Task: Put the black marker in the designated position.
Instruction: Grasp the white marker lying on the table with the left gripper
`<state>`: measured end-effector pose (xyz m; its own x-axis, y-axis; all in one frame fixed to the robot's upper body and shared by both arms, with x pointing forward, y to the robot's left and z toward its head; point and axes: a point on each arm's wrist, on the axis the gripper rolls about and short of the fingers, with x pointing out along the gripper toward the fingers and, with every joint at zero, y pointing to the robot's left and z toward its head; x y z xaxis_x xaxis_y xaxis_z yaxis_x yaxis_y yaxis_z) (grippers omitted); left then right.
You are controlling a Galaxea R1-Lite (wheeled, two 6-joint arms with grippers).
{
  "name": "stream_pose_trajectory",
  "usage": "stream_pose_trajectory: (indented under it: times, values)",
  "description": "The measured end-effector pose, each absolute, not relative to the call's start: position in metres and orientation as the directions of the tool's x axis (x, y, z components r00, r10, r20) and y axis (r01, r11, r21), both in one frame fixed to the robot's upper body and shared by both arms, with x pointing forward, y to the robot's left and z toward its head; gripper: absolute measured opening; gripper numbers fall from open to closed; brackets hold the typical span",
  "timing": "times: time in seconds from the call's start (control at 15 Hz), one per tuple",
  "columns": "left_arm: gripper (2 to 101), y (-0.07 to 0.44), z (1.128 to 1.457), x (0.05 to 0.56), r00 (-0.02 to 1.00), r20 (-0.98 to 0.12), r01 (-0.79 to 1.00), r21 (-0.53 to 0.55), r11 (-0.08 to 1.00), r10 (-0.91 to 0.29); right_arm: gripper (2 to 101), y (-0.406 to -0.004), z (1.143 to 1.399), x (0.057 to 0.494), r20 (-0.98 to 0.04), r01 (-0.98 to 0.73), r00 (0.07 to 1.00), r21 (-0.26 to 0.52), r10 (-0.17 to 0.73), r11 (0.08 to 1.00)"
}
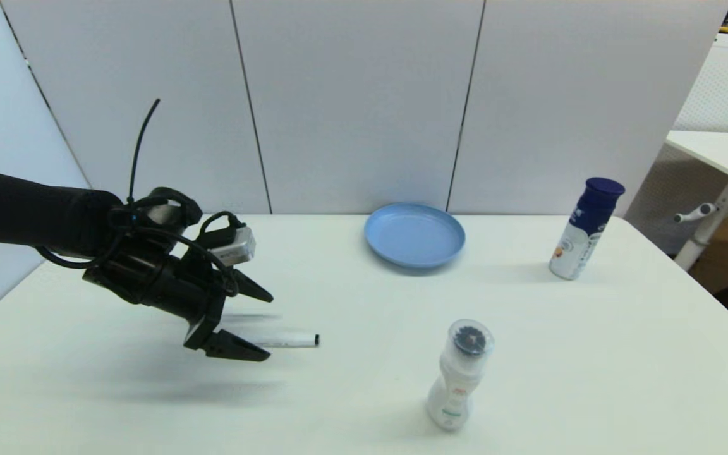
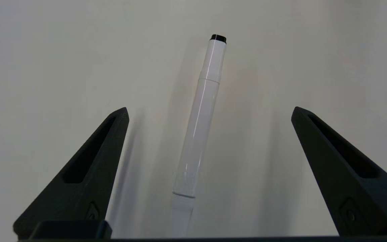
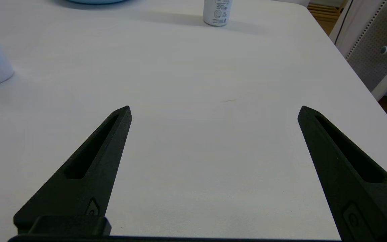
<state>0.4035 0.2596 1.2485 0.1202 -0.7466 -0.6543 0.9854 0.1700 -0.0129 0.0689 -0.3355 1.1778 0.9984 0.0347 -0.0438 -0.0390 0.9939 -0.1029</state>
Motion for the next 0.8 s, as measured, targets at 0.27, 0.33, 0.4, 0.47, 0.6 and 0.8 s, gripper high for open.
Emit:
stream_pose_trajectory:
  times: [0.27,0.33,0.4,0.47,0.6,0.8]
  values:
    - [97.9,0.258,1.236,0.408,0.115,-0.657,0.986,-0.016,0.166,-0.745,98.0,-0.335,1.178,0.069,-0.044,-0.039,0.998,-0.103,0.035,0.994]
    - [97.9,0.258,1.234,0.409,0.112,-0.661,0.987,-0.015,0.163,-0.742,98.0,-0.336,1.178,0.069,-0.044,-0.039,0.998,-0.103,0.034,0.994]
    - [97.9,0.258,1.232,0.409,0.109,-0.665,0.987,-0.017,0.16,-0.739,98.0,-0.336,1.178,0.069,-0.044,-0.039,0.998,-0.103,0.034,0.994]
    - [97.9,0.257,1.23,0.41,0.108,-0.668,0.987,-0.017,0.161,-0.736,98.0,-0.336,1.178,0.069,-0.044,-0.039,0.998,-0.103,0.034,0.994]
    - [97.9,0.257,1.229,0.414,0.133,-0.676,0.986,0.016,0.166,-0.725,98.0,-0.336,1.178,0.069,-0.044,-0.039,0.998,-0.103,0.034,0.994]
    - [97.9,0.257,1.23,0.42,0.181,-0.678,0.981,0.075,0.179,-0.713,98.0,-0.336,1.178,0.069,-0.043,-0.039,0.998,-0.103,0.034,0.994]
